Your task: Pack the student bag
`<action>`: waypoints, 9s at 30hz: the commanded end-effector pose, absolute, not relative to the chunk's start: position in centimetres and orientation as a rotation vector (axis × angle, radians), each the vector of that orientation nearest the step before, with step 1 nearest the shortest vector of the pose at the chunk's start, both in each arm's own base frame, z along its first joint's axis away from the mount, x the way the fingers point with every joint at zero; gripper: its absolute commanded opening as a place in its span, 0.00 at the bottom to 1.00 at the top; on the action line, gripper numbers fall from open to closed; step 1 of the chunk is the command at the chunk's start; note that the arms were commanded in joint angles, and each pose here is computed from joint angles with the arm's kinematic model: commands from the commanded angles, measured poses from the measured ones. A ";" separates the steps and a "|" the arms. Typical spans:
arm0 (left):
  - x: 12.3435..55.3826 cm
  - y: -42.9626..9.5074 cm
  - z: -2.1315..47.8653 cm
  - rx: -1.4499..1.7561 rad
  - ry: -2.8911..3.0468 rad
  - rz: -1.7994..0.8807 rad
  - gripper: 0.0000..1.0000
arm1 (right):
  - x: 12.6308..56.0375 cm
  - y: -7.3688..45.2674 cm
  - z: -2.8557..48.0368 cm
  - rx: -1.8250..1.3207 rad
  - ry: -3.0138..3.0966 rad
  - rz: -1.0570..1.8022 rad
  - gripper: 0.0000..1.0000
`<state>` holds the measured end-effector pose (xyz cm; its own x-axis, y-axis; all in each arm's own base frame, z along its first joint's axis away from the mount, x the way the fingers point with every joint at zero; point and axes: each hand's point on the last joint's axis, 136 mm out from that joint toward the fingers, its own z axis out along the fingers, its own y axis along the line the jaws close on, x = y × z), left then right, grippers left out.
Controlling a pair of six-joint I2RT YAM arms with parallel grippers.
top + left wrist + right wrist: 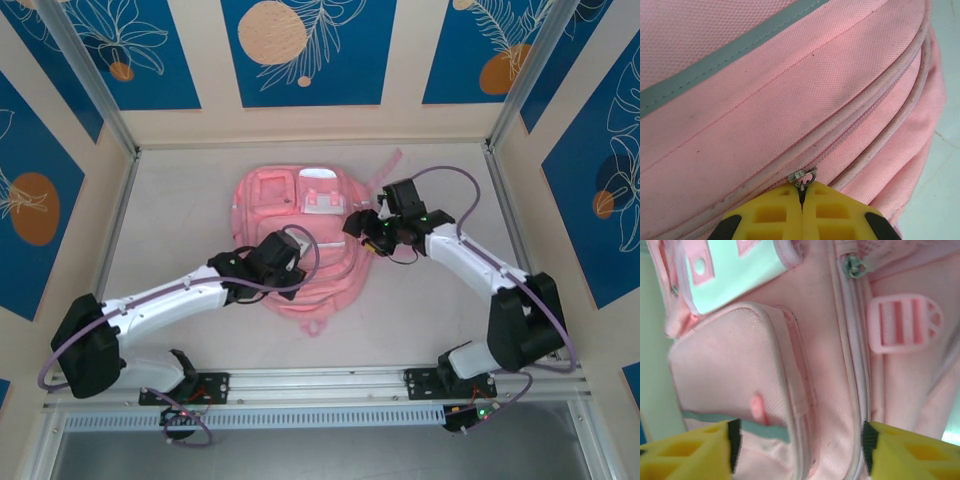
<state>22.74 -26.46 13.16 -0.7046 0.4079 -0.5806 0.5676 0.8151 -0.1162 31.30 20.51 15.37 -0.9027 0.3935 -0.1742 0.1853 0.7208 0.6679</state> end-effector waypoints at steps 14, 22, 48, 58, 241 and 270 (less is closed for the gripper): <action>21.0 -37.4 17.5 0.872 2.299 -0.857 0.00 | 24.4 19.2 15.1 0.804 2.610 1.187 0.67; 21.1 -37.6 17.8 0.890 2.297 -0.844 0.00 | 25.6 20.6 14.1 0.849 2.629 1.246 0.41; 19.7 -22.1 12.9 0.800 2.703 -0.237 0.00 | 27.4 16.3 12.7 0.870 2.621 0.807 0.14; 26.1 -21.1 14.4 0.650 2.541 -0.310 0.00 | 27.6 17.4 12.8 0.748 2.668 0.836 0.13; 25.2 -33.1 16.3 1.394 2.340 -0.397 0.72 | 24.8 6.4 17.6 0.802 2.477 0.855 0.00; 30.9 -34.8 20.0 1.195 2.324 -0.222 0.11 | 24.2 10.7 20.3 0.592 2.447 1.135 0.00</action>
